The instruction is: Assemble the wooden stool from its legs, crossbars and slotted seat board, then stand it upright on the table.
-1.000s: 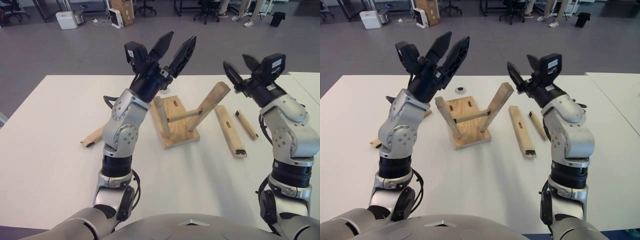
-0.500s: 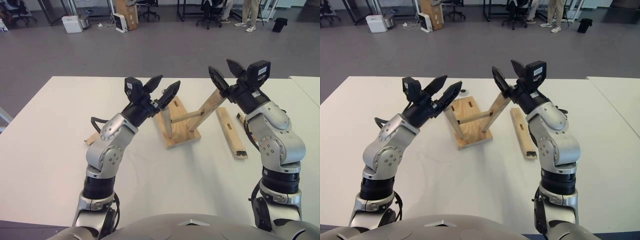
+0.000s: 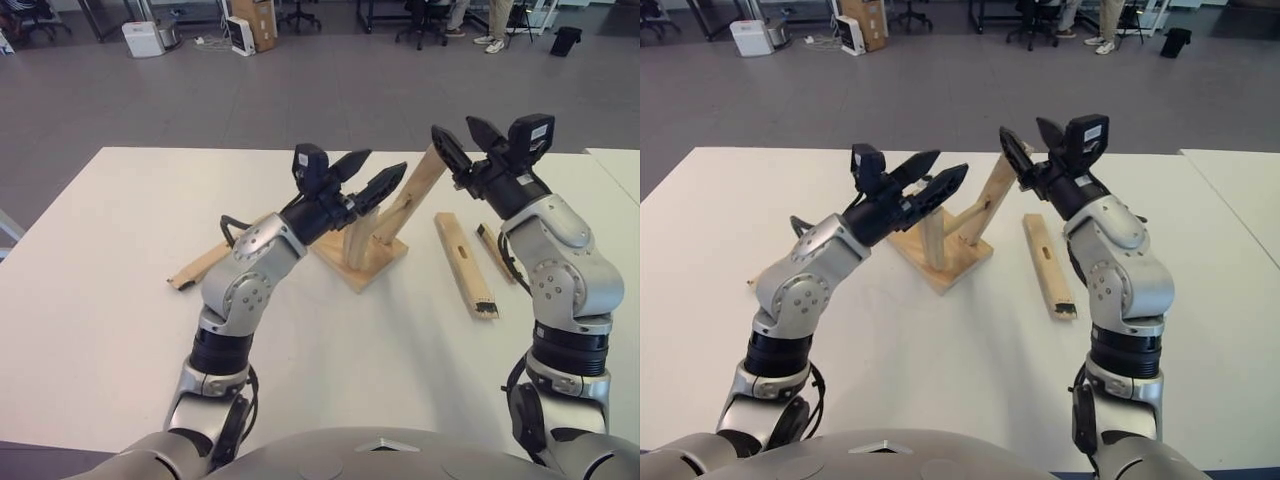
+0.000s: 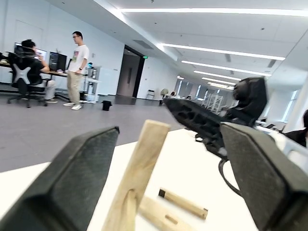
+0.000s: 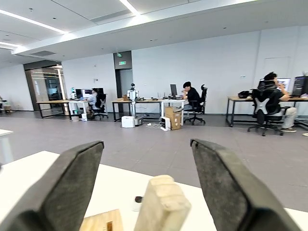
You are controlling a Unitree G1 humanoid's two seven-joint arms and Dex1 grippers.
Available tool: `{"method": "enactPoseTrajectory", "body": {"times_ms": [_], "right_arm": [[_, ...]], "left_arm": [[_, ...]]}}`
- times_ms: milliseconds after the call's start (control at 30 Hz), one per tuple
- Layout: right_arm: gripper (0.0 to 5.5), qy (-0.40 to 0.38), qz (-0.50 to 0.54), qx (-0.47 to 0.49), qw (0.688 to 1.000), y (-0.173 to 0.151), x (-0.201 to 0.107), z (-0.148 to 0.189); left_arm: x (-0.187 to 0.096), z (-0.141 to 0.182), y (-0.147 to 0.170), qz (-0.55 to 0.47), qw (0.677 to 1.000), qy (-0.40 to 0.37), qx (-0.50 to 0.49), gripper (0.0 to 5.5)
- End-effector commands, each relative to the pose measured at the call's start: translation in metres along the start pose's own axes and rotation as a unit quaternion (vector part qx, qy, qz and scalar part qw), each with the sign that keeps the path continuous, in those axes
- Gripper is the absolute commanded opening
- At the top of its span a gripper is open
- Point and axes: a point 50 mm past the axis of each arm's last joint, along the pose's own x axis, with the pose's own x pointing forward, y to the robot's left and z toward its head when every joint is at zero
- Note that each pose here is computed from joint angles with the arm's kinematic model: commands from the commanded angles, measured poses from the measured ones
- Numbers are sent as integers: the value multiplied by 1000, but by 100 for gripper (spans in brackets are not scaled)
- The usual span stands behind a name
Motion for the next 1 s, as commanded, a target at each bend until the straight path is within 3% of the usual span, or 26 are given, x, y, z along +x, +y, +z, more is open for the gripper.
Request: {"method": "enactPoseTrajectory", "body": {"times_ms": [33,100,167,300,367,467,600,733,800,1000], "right_arm": [[339,-14,-23,-13,1000,-12,1,9],[339,-17,-30,-16,999,-16,2,11],[339,-16,-32,-17,999,-18,2,10],[339,-2,-55,-14,998,-23,-13,2],[339,23,-90,-17,996,-31,-28,-11],[339,104,-131,-62,984,-33,-44,-39],[339,261,-87,-96,957,-13,-79,-101],[339,347,2,-140,927,26,-97,-143],[339,371,17,-161,914,34,-101,-158],[339,371,16,-197,908,26,-91,-166]], "left_arm": [[28,1,-16,-39,997,-18,-69,388],[40,-17,-26,-47,992,10,-117,388],[46,-7,-18,-37,993,-6,-114,388],[34,52,63,72,994,-29,75,388],[8,48,115,151,972,45,172,388],[-48,-7,158,192,916,231,264,388],[-103,-79,163,129,833,416,341,388],[-124,-109,156,52,770,491,405,388],[-127,-114,153,29,760,494,421,388],[-147,-133,130,-9,794,469,387,388]]}}
